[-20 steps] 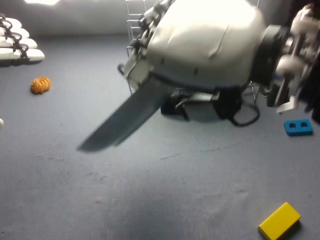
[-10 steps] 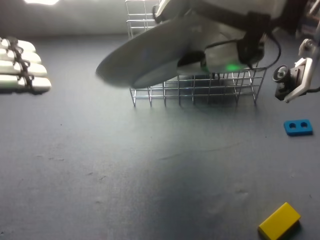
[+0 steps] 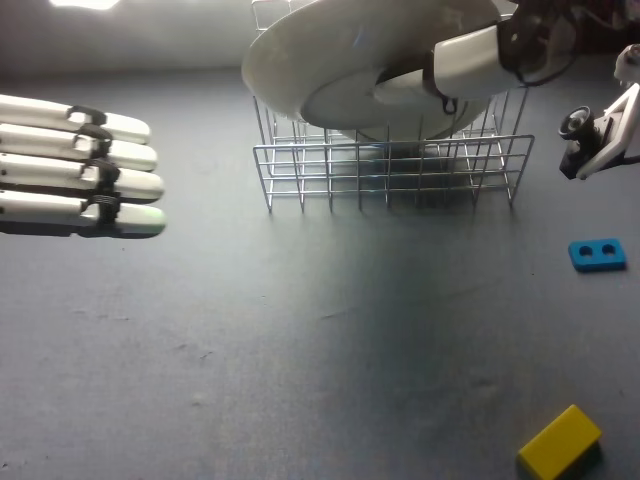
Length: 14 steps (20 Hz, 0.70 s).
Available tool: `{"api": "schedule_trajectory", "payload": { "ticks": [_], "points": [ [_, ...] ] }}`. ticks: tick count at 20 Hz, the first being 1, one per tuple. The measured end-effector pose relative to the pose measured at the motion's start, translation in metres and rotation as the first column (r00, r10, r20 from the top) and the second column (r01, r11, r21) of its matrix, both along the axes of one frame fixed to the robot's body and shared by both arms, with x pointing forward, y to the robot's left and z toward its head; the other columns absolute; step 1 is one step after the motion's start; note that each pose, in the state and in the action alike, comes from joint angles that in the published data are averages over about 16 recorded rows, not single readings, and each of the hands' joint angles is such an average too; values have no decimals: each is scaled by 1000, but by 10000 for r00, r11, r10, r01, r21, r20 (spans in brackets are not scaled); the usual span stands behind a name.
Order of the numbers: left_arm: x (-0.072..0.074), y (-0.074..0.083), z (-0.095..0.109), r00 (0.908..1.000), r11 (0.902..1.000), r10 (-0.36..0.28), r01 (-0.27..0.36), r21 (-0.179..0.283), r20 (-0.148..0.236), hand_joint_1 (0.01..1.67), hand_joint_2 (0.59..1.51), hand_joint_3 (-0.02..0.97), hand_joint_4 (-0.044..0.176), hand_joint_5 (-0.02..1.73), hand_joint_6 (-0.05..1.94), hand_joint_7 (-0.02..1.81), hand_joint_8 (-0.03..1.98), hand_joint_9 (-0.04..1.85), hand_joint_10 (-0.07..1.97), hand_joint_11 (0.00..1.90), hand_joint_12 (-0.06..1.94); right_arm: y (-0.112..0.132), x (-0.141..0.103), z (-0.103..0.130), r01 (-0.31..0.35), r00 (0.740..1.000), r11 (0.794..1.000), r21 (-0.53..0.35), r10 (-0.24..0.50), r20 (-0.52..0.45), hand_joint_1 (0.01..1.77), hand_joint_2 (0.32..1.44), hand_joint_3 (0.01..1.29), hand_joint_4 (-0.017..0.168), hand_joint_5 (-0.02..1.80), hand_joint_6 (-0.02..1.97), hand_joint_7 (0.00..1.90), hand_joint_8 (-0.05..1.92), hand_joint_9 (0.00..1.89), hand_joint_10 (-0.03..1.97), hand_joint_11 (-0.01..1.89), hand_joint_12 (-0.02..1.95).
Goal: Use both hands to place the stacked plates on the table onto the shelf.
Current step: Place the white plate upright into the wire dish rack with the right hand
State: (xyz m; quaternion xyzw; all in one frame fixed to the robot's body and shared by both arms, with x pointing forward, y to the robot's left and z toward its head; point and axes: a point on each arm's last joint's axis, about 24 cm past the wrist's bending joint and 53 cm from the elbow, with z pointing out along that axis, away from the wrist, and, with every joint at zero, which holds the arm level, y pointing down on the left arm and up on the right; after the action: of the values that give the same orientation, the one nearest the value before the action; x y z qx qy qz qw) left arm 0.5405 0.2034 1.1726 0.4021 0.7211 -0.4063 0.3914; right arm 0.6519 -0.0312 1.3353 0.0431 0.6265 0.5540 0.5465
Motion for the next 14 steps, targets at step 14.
{"api": "schedule_trajectory", "payload": {
  "ticks": [14],
  "points": [
    [-60, -46, 54, 9654, 9535, -2374, 2528, -1638, 1081, 22, 1114, 20, 5, 25, 17, 40, 0, 22, 7, 22, 12, -10, 37, -24, 546, 9918, 9977, 407, -495, -1180, 1209, 1002, 13, -8, 950, 900, 1059, 986, 962, 923, 652, 1605]
  ]
}}
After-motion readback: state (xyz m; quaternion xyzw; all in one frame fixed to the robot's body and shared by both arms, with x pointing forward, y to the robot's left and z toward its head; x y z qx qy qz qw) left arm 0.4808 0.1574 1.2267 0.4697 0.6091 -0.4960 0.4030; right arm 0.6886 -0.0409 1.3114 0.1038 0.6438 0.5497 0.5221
